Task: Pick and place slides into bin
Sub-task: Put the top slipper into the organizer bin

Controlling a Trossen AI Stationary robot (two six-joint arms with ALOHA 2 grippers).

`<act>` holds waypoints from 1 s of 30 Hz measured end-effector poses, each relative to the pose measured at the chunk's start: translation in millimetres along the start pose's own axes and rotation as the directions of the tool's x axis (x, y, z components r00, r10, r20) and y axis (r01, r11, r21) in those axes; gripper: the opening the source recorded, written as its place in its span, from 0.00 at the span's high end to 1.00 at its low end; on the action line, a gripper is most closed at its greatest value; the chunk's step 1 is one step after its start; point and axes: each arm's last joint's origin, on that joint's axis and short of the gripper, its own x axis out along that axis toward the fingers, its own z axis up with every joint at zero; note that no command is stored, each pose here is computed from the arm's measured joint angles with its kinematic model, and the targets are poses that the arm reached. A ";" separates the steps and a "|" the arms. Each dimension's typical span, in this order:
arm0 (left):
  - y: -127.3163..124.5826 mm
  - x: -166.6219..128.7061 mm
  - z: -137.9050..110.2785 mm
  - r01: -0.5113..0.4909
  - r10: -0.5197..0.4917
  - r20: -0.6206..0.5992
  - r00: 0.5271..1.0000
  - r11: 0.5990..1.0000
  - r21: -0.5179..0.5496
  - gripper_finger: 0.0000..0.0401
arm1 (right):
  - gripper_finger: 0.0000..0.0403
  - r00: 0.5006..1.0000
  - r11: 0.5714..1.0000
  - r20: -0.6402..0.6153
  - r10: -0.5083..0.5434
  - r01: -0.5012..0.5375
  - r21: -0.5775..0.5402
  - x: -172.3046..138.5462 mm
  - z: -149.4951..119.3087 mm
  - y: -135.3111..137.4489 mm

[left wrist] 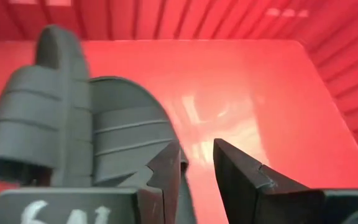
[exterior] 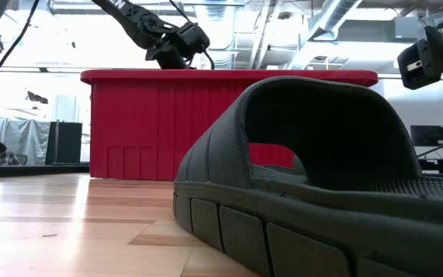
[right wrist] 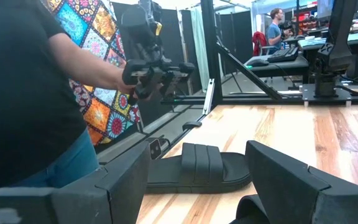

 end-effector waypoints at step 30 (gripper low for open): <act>35.3 6.2 18.5 -0.053 0.076 -0.195 0.978 0.991 0.119 1.00 | 0.35 1.000 1.000 0.000 0.000 0.000 0.000 0.0 0.0 0.0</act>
